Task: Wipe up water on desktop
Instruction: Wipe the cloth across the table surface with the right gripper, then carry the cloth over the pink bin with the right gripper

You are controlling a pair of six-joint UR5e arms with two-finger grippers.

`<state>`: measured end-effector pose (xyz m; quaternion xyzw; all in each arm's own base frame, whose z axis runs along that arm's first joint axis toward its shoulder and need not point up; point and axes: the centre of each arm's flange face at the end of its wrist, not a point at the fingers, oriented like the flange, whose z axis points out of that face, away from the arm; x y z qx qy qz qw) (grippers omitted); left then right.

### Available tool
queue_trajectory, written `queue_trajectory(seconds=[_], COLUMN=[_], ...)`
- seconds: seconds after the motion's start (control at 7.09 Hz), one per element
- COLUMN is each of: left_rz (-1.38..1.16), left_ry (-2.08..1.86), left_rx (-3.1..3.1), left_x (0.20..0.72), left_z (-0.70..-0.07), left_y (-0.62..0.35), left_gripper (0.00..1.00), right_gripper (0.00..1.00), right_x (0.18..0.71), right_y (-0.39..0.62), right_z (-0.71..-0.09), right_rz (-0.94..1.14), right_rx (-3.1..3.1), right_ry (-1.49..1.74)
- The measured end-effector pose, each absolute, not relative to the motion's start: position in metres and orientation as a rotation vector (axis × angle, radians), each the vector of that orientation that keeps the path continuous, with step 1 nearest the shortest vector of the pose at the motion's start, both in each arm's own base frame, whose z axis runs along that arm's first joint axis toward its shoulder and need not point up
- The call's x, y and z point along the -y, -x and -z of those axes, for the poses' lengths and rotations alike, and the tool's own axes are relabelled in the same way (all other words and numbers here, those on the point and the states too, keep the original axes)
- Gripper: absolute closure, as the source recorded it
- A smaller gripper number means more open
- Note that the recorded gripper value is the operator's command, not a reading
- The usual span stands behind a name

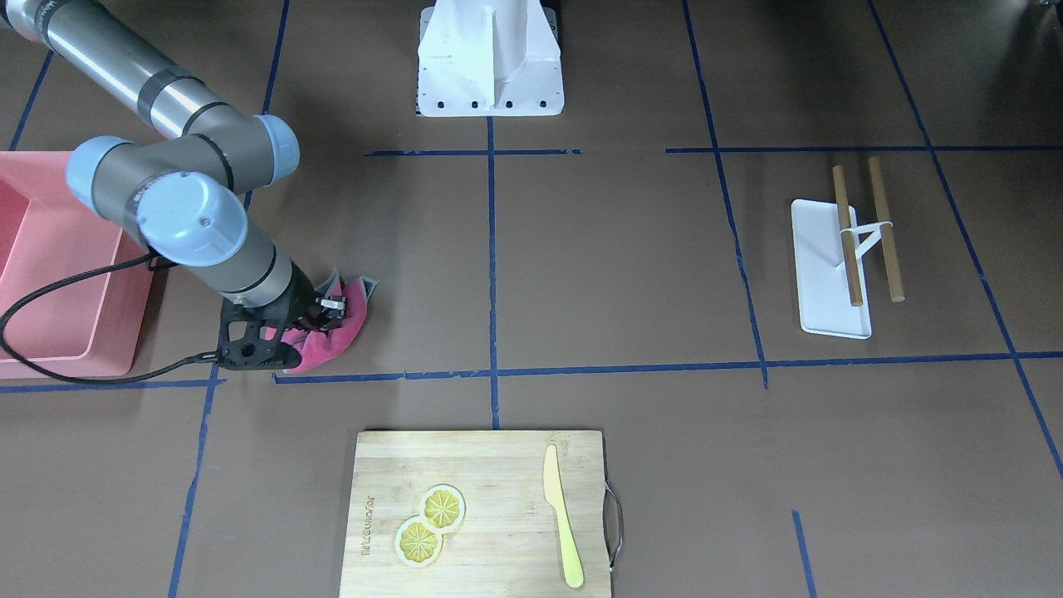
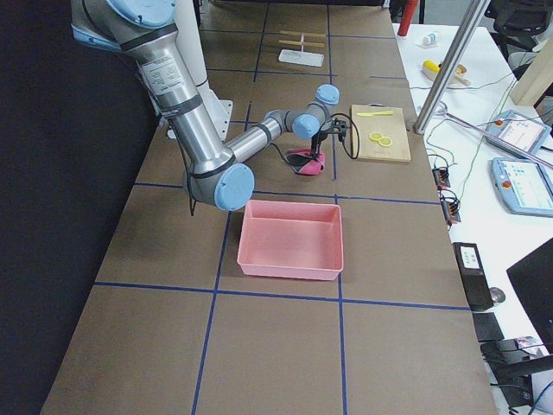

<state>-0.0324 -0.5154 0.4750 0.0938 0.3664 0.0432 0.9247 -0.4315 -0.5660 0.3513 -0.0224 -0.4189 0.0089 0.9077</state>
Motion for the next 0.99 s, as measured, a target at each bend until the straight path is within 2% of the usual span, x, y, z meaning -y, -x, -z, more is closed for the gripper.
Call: queue_trajectory(seconds=[0.42, 0.71, 0.99], left_rz=[-0.085, -0.074, -0.083], left_ry=[-0.191, -0.196, -0.196], left_rx=[-0.747, -0.738, -0.729], left_x=[0.516, 0.516, 0.515], left_z=[-0.477, -0.480, -0.490], left_y=[0.034, 0.042, 0.056], left_gripper=[0.00, 0.00, 0.00], right_gripper=[1.00, 1.00, 1.00], right_x=[0.548, 0.525, 0.500], right_y=[0.393, 0.328, 0.244], right_z=[-0.296, -0.254, -0.264], right_rz=[-0.029, -0.078, -0.040], right_rx=[0.883, 0.838, 0.809], right_ry=[0.122, 0.148, 0.091])
